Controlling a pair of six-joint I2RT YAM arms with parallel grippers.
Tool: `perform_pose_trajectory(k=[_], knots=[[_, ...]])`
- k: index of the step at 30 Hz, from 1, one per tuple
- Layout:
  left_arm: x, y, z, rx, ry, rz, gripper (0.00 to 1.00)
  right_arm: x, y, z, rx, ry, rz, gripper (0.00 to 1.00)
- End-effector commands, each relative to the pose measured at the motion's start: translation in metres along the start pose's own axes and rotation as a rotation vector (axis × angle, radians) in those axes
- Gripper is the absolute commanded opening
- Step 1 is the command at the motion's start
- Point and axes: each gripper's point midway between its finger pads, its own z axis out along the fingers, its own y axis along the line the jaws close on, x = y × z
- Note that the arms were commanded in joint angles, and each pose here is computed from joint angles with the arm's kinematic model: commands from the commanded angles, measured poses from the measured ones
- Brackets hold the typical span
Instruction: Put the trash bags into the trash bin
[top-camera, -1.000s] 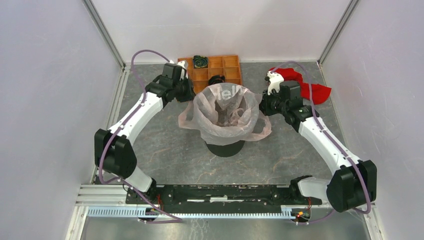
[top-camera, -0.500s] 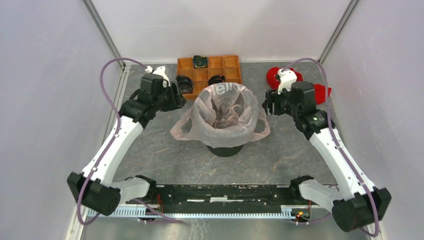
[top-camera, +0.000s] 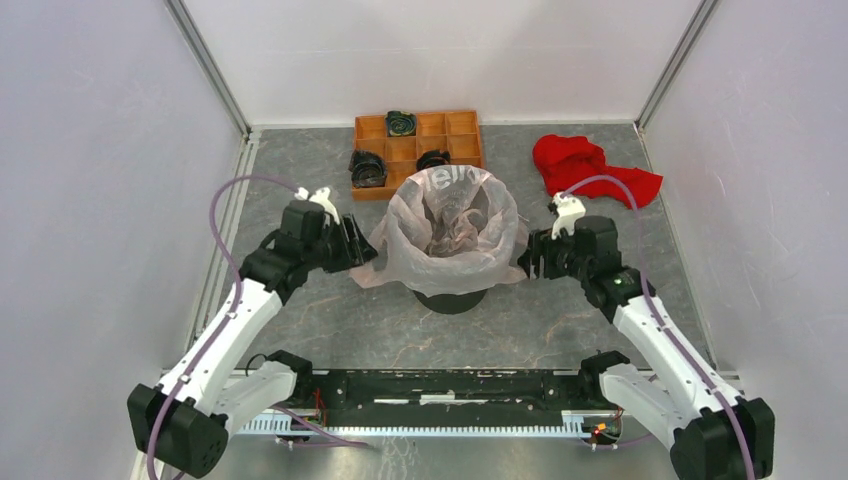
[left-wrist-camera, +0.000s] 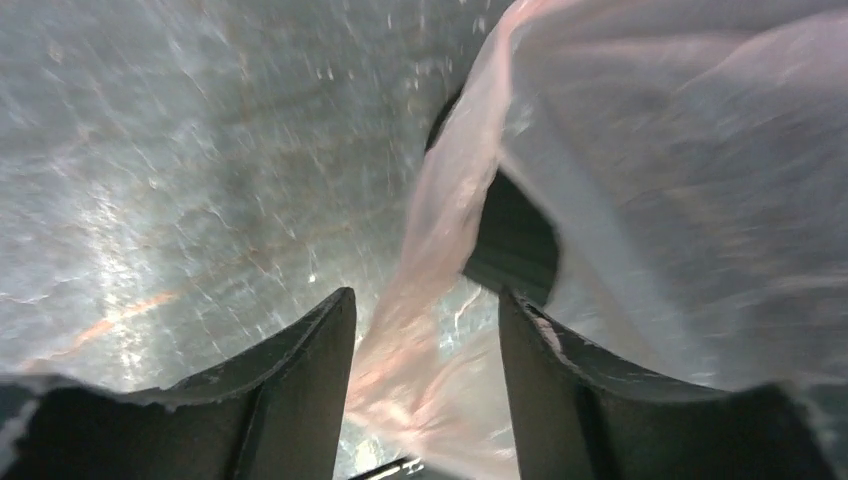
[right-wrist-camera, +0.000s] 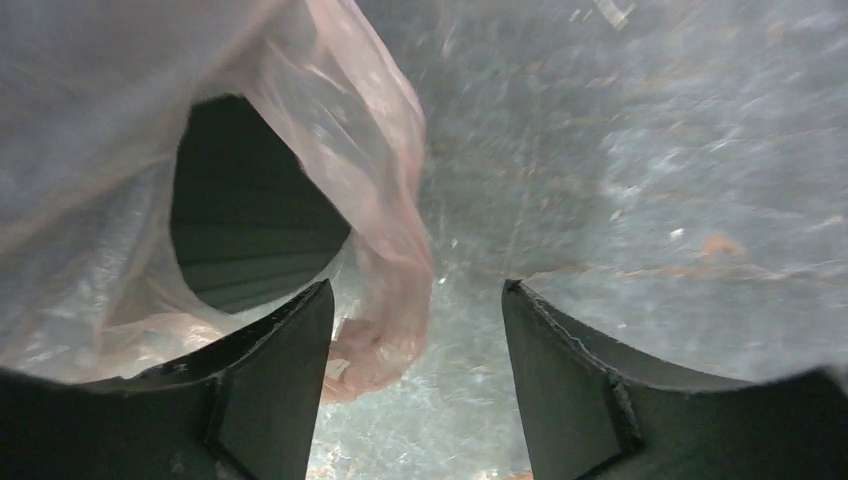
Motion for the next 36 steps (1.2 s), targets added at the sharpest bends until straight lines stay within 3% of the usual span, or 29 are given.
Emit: perform_pose_trajectory(k=[1, 3, 6, 10, 19, 24, 27, 29, 31, 36], knots=[[0.028, -0.014, 0.026, 0.137, 0.056, -0.147, 0.53, 0.015, 0.021, 0.024, -0.15, -0.069, 0.074, 0.64], [0.048, -0.006, 0.047, 0.134, 0.113, -0.189, 0.38, 0.036, 0.019, 0.036, -0.158, -0.026, 0.093, 0.53], [0.069, -0.003, 0.07, 0.163, 0.171, -0.244, 0.23, 0.048, 0.018, 0.045, -0.163, -0.001, 0.099, 0.47], [0.085, 0.009, 0.087, 0.137, 0.197, -0.265, 0.17, 0.052, 0.012, 0.05, -0.138, -0.033, 0.092, 0.46], [0.128, 0.035, 0.109, 0.023, 0.25, -0.257, 0.08, 0.083, 0.014, 0.068, -0.157, 0.057, 0.12, 0.48], [0.132, 0.058, 0.103, -0.089, 0.207, -0.22, 0.09, 0.093, -0.007, 0.068, -0.039, 0.117, 0.089, 0.54], [0.121, 0.058, 0.096, -0.106, 0.181, -0.197, 0.13, 0.086, -0.02, 0.059, 0.044, 0.124, 0.063, 0.66], [0.112, 0.055, 0.091, -0.106, 0.159, -0.191, 0.2, 0.07, -0.032, 0.049, 0.128, 0.095, 0.06, 0.79], [0.104, 0.054, 0.085, -0.116, 0.135, -0.181, 0.32, 0.053, -0.048, 0.033, 0.242, 0.059, 0.058, 0.88], [0.091, 0.058, 0.073, -0.152, 0.087, -0.155, 0.44, -0.003, -0.071, -0.014, 0.437, -0.051, 0.035, 0.92]])
